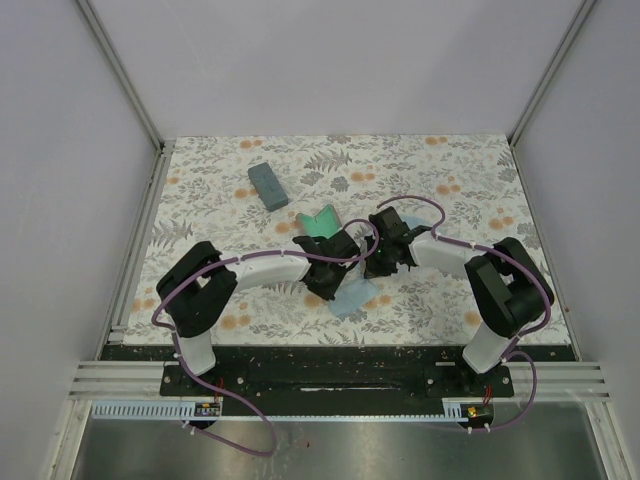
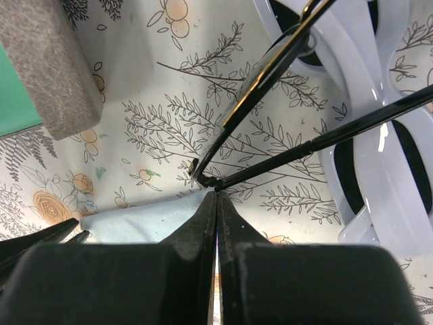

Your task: Organize the sunglasses

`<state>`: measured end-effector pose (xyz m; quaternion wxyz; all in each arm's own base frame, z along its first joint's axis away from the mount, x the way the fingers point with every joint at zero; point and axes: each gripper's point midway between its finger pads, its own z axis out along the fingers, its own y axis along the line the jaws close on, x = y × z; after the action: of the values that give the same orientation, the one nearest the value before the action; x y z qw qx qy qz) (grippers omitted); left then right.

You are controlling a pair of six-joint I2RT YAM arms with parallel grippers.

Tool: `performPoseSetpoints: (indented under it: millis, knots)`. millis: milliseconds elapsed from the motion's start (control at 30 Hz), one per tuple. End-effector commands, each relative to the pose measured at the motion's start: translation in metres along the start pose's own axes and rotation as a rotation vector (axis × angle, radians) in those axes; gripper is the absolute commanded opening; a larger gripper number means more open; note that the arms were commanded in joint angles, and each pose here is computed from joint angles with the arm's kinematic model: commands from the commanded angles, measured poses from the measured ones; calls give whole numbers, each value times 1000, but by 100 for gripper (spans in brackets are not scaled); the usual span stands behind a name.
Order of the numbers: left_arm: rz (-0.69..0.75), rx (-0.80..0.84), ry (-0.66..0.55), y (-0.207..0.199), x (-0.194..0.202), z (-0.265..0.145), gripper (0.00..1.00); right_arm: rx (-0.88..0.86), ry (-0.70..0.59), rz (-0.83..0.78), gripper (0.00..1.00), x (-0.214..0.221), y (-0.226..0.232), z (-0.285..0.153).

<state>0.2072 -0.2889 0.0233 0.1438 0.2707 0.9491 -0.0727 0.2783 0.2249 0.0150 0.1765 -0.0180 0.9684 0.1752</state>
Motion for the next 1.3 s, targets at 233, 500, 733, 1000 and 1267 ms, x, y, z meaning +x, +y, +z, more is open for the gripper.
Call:
performPoseSetpoints:
  millis: [233,500,733,1000,1267]
  knots:
    - [-21,0,-12,-2,-9,3,23,33,20,-3,0,13,-7,-6]
    - [-35,39,32,-6,1,16,7,11,5,7,0,10,-1,-12]
    - [-57,36,-6,0,-7,7,0,-66,-37,10,0,6,13,-24]
    - [-51,-34,-69,18,-26,-23,0,-172,-133,-11,0,-16,40,-51]
    - [-69,-66,-138,34,-49,-49,0,-211,-161,-5,0,-26,52,-57]
